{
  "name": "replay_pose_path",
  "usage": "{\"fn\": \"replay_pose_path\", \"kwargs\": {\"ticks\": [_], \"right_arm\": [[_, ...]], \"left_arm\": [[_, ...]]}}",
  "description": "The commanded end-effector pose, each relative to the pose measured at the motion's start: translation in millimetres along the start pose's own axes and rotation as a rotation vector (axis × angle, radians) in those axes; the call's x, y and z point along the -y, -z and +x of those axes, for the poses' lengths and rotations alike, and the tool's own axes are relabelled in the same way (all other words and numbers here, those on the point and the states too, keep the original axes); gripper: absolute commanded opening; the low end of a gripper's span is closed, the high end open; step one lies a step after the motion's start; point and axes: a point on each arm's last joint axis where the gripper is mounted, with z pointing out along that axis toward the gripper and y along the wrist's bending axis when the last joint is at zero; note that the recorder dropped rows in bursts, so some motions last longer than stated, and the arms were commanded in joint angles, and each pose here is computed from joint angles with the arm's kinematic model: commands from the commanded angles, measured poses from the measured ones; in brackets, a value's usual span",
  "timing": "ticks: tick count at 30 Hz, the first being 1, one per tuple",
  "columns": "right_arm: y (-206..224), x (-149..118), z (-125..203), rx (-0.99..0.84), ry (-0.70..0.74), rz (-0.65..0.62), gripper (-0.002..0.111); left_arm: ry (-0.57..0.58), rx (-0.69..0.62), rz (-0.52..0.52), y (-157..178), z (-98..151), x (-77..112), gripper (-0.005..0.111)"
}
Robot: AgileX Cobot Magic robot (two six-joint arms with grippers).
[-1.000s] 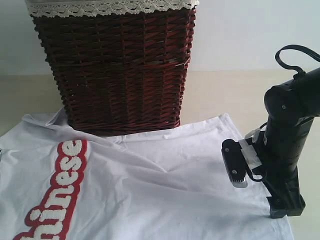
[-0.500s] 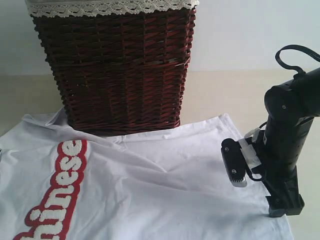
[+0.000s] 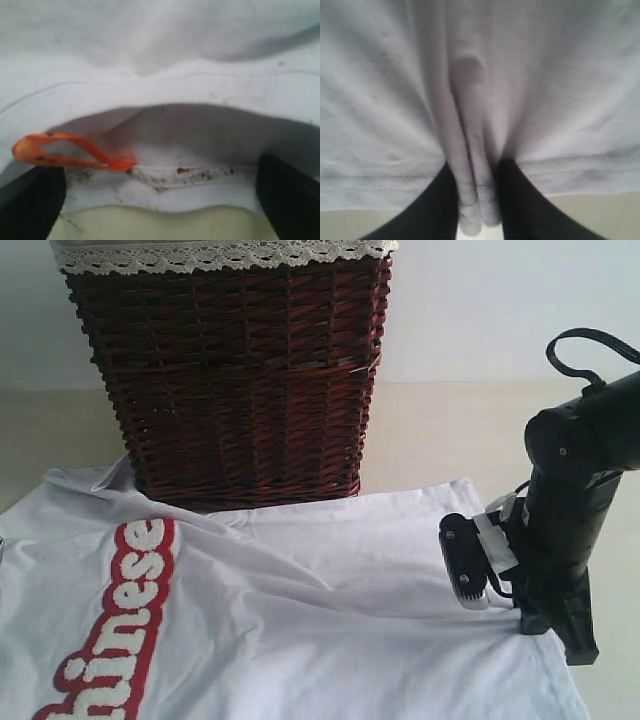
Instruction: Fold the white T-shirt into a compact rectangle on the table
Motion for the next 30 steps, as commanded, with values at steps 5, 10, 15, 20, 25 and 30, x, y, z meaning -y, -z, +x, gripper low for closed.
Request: {"fn": "replay_pose_path", "kwargs": {"ticks": [5,10,15,20,25,30], "right_arm": [[-11.4,0.3,0.2,0.001,0.002,-0.005,0.000],[-11.4,-0.1,0.4,-0.001,0.003,-0.009,0.000],[-11.4,-0.7,0.7,-0.005,0.003,-0.016,0.000],[-11.4,-0.7,0.7,-0.005,0.003,-0.016,0.000],[-11.6,-0.8,0.6,-0.004,-0.001,-0.018,0.000],[-11.6,-0.8,0.6,-0.004,-0.001,-0.018,0.000]], "left_arm": [[0.014,0.012,0.036,-11.8,-1.7,6.0,0.104],[0.014,0.012,0.036,-11.8,-1.7,6.0,0.104],[0.014,0.012,0.036,-11.8,-1.7,6.0,0.104],[0.014,0.012,0.036,-11.8,-1.7,6.0,0.104],[0.014,0.012,0.036,-11.8,-1.7,6.0,0.104],[0.014,0.012,0.036,-11.8,-1.7,6.0,0.104]]}}
